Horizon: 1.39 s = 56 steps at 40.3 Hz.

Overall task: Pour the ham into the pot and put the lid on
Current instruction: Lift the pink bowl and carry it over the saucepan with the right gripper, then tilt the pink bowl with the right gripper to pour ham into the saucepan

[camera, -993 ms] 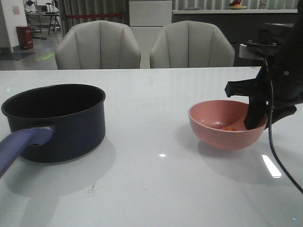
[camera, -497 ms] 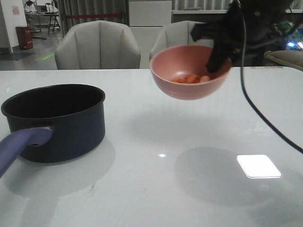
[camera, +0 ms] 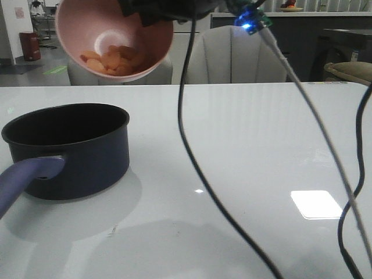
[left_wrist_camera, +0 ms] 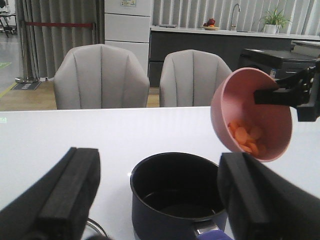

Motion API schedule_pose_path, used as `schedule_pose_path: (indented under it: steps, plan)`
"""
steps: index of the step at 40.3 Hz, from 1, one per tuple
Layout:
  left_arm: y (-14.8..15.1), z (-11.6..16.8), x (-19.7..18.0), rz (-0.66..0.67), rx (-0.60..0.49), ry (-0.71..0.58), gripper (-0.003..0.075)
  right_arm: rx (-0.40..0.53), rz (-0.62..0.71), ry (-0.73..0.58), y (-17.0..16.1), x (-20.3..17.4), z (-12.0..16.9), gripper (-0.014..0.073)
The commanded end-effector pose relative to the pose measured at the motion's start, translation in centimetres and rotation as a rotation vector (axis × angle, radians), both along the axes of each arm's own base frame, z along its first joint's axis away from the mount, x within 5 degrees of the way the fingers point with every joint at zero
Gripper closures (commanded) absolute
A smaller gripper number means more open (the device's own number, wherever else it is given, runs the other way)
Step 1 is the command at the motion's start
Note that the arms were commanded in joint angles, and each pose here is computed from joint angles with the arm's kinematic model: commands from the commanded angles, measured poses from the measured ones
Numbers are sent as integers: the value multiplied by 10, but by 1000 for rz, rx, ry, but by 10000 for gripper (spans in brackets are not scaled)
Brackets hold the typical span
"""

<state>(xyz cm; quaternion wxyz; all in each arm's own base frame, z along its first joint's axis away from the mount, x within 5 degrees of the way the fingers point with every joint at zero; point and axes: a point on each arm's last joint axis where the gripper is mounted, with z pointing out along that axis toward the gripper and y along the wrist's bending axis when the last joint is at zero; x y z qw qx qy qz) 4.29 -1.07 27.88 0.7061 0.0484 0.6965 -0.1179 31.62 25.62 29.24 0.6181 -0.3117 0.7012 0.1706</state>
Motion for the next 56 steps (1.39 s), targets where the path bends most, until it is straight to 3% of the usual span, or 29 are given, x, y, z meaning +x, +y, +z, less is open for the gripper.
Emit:
schedule_pose_path:
  steps: [1,8,23,38,46,56]
  plan:
    - [0,14,-1,-9,-21,-83,188,90,55,-288,12,-7,32,447]
    - [0,14,-1,-9,-21,-83,188,13,61,-428,33,-3,11,456]
    - [0,14,-1,-9,-21,-83,188,-180,-149,-795,60,-6,-16,456]
    - [0,14,-1,-9,-21,-83,188,-338,-209,-1123,69,-11,-36,456]
    - [0,14,-1,-9,-21,-83,188,-335,-219,-1133,68,-11,-35,456]
    - [0,14,-1,-9,-21,-83,188,-264,-218,-1073,67,-10,-35,456]
